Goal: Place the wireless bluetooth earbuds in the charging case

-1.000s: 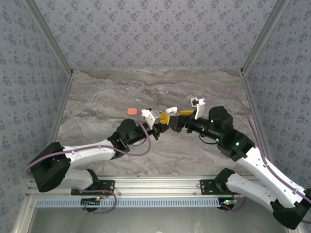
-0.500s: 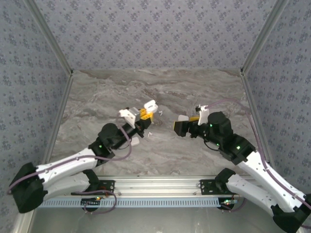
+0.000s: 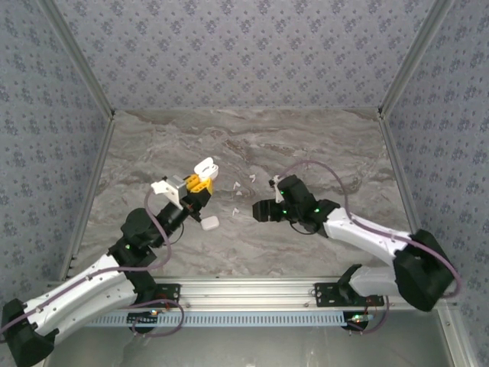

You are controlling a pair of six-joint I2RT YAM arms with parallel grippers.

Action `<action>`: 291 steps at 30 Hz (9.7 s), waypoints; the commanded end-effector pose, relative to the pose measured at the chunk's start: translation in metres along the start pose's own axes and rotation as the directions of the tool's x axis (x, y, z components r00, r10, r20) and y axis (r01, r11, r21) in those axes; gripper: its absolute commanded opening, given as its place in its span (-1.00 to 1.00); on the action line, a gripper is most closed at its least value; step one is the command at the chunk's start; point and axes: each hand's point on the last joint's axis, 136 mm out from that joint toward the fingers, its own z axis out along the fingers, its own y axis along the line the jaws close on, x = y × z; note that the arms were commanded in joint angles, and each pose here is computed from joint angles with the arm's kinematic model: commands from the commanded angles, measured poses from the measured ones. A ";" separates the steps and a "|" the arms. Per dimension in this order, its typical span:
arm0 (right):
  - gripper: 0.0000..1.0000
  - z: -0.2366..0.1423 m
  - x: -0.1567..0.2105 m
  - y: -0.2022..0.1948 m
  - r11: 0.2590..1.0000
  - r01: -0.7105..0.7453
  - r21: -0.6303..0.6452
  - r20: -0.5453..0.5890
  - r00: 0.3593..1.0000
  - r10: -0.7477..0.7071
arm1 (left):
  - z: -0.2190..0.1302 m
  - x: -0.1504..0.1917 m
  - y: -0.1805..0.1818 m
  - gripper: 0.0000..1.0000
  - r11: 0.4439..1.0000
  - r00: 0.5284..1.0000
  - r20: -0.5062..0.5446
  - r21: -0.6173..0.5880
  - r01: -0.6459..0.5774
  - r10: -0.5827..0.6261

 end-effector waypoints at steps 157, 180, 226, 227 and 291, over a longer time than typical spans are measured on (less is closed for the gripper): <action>0.83 -0.201 -0.097 0.101 0.878 0.403 -0.257 0.471 0.846 -0.251 | 0.058 0.053 -0.114 -1.00 0.875 0.987 -0.161 0.480 0.055 0.026; 0.87 -0.188 -0.080 0.126 0.759 0.301 -0.578 0.328 0.937 -0.122 | 0.059 0.051 -0.119 -1.00 0.864 0.987 -0.162 0.499 0.070 0.013; 1.00 -0.249 -0.034 -0.021 0.989 0.006 0.150 0.440 0.895 -0.072 | 0.178 0.281 -0.082 -1.00 0.822 0.500 -0.738 -0.128 0.554 -0.452; 1.00 -0.250 -0.034 -0.022 0.989 0.004 0.151 0.440 0.895 -0.071 | 0.178 0.288 -0.080 -1.00 0.820 0.484 -0.745 -0.145 0.554 -0.459; 1.00 0.072 0.017 0.085 0.182 0.930 -0.321 0.039 0.205 -0.978 | -0.074 0.127 0.159 0.98 0.600 0.723 -0.155 -0.687 0.411 -0.673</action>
